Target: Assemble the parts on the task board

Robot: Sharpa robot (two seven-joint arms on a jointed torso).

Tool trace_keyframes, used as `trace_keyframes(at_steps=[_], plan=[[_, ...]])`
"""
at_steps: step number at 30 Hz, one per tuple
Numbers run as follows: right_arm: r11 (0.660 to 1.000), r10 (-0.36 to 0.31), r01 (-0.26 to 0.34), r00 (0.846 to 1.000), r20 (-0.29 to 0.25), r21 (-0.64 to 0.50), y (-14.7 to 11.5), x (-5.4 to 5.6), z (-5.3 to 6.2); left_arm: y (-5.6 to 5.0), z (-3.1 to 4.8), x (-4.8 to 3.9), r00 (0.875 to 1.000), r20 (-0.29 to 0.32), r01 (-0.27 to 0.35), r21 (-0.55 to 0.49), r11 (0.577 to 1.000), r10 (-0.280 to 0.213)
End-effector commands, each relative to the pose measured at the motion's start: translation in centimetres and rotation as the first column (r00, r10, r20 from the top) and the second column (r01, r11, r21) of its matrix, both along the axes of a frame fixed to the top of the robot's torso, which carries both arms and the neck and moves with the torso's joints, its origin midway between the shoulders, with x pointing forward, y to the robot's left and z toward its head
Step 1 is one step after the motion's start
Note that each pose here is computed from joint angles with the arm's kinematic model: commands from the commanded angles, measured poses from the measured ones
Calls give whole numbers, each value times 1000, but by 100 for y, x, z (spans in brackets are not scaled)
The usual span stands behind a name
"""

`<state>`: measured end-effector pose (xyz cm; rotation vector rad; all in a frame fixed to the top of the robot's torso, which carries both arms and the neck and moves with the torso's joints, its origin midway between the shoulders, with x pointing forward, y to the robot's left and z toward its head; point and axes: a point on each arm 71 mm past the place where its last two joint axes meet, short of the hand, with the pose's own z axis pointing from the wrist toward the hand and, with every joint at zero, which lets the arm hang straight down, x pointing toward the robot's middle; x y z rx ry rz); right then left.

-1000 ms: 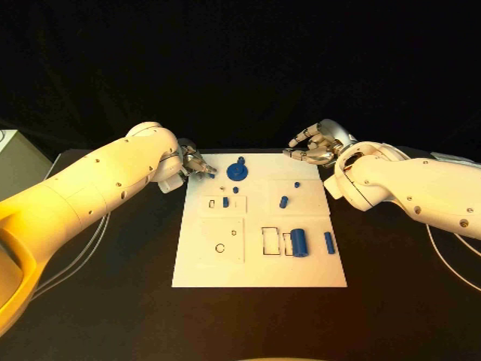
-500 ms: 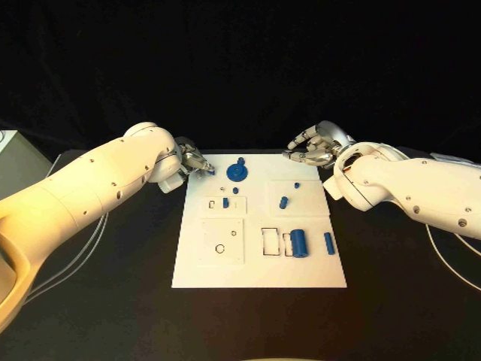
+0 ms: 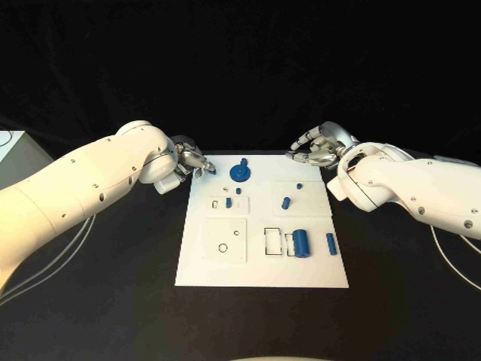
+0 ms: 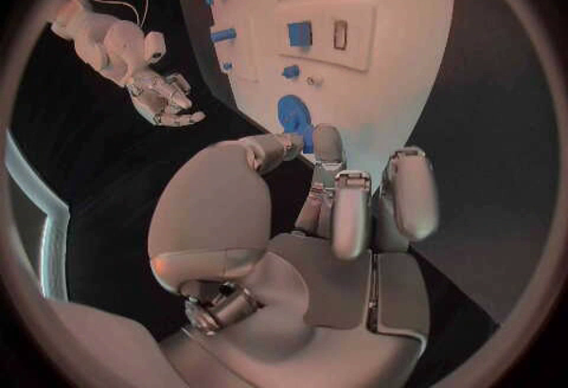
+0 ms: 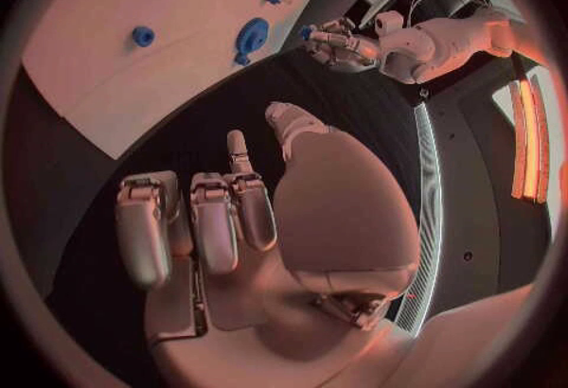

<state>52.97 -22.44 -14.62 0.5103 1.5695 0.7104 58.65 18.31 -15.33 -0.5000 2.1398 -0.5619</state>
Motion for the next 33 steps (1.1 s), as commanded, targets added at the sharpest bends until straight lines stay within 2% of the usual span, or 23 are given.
trace_keyframes(at_steps=[1,8,16,26,33], plan=[[1000,16,-16,1000,-8,-7,10,-14,-11,-29,-5,-63,1000,-13,19,-12,1000,-19],[1000,19,-19,1000,-15,-6,3,-40,-43,1,-69,-192,1000,-2,31,15,999,-31],[1000,20,-20,1000,-23,-6,-2,-61,-84,-29,-162,-301,999,11,47,47,998,-47],[1000,21,-21,999,-26,-6,-6,-67,-107,-77,-337,-401,997,26,72,117,991,-75],[1000,20,-21,999,-26,-6,-10,-66,-110,-121,-404,-447,995,14,97,133,986,-99]])
